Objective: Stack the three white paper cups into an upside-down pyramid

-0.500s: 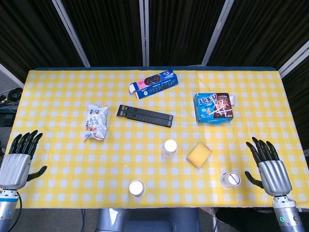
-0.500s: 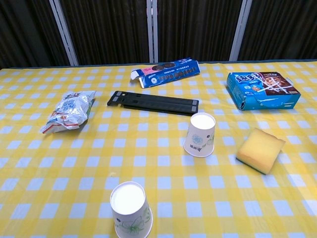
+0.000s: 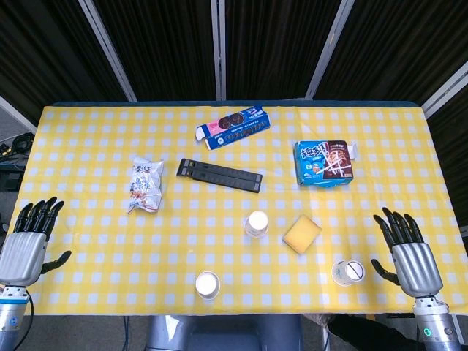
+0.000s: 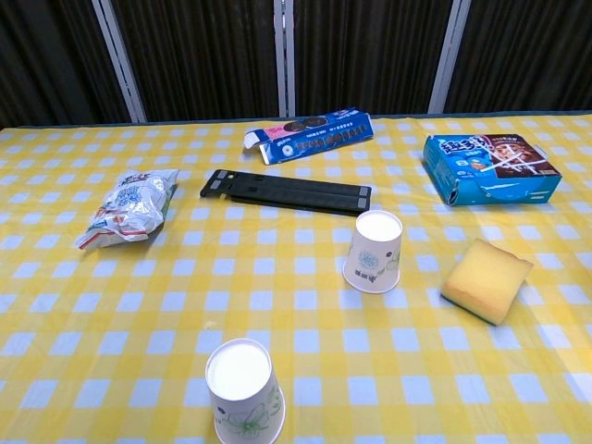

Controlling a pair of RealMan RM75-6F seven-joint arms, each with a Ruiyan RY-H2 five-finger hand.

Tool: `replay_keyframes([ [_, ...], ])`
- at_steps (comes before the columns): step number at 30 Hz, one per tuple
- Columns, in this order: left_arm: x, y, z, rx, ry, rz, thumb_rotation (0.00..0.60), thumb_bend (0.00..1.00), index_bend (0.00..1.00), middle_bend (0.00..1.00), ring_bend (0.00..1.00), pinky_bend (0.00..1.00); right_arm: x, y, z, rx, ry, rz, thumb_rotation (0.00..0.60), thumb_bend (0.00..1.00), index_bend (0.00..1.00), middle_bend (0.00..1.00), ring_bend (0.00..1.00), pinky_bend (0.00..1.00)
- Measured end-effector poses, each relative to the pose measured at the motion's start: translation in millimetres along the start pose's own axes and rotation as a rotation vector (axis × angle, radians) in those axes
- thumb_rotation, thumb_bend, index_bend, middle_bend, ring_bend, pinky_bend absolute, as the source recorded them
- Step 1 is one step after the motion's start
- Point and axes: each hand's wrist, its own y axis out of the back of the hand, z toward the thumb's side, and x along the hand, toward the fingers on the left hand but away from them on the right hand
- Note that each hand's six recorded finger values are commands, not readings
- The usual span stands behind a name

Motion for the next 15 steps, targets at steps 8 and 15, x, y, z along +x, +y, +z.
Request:
replay_keyframes([
  [8, 0.8, -3.1, 9.3, 0.005, -0.039, -0.015, 0.600, 0.19, 0.00, 0.00, 0.00, 0.00, -0.8, 0.7, -2.3, -0.007, -0.008, 0.002, 0.600, 0.14, 0.10, 0.00, 0.00, 0.00],
  [15, 3.7, -6.8, 34.0, 0.001, -0.152, -0.042, 0.600, 0.19, 0.00, 0.00, 0.00, 0.00, 0.4, 4.8, -3.4, -0.020, -0.012, -0.008, 0.600, 0.14, 0.10, 0.00, 0.00, 0.00],
])
